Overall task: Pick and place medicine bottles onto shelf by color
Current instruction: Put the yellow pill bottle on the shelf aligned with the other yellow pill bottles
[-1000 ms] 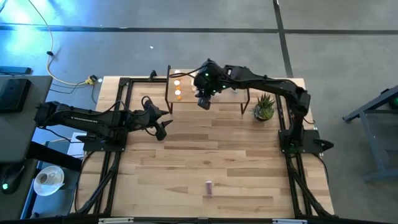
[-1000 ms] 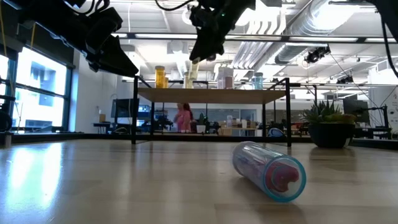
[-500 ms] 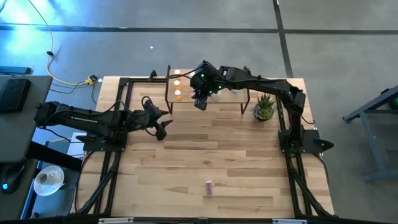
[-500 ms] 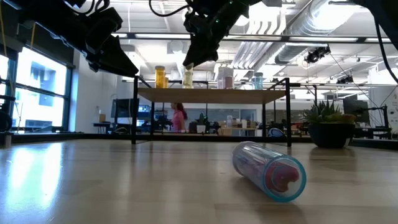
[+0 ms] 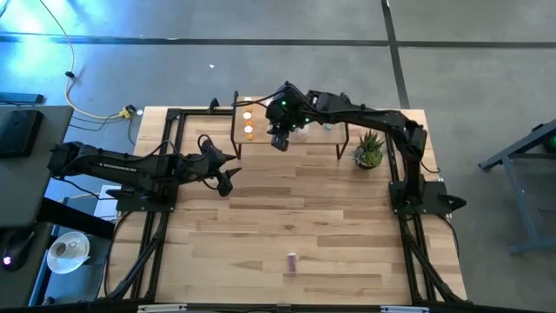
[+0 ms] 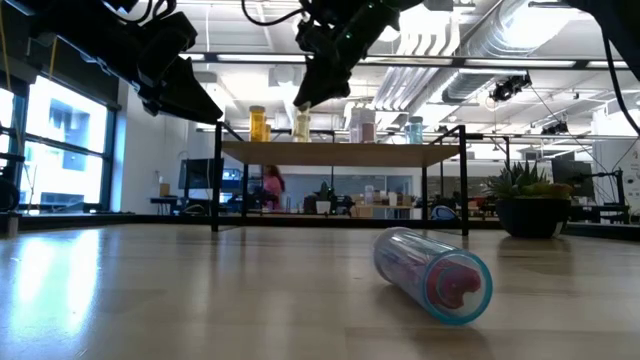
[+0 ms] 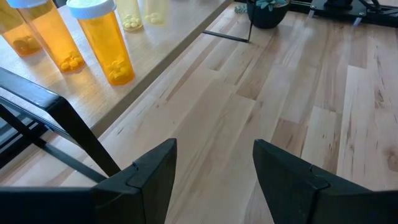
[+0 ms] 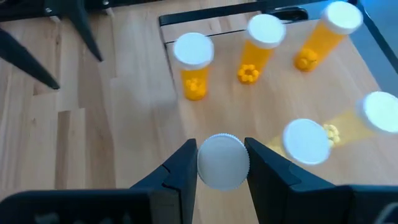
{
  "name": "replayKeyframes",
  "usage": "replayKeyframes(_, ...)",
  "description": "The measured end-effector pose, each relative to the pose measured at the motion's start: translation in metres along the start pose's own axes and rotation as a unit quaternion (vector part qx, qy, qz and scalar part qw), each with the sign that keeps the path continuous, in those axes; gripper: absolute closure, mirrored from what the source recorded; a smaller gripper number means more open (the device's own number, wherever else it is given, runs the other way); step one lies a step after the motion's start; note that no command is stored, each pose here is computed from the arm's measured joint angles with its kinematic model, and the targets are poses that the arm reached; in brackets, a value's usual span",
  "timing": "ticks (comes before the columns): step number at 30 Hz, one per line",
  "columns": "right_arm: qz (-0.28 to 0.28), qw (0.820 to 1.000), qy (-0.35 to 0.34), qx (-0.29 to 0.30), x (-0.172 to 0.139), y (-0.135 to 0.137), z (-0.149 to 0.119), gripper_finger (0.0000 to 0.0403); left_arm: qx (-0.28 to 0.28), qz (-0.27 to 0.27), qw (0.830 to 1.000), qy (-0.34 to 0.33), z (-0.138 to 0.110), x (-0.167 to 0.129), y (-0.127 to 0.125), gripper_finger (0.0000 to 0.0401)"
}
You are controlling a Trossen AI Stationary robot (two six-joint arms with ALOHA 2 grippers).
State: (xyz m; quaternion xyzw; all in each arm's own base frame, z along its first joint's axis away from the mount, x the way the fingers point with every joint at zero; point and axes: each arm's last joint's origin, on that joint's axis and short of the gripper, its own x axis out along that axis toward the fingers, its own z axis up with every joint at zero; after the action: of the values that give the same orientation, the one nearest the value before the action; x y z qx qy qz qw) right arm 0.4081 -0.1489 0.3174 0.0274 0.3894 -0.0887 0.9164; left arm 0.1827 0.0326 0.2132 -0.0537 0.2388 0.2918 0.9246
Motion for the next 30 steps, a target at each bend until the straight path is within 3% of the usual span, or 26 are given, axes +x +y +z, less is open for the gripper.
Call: replayKeyframes(30, 0.011, 0.999, 0.022, 0.033, 0.010, -0.001, -0.006, 0.0299, 0.001, 0.000, 1.000, 0.000, 0.000, 0.000, 0.000, 0.0200)
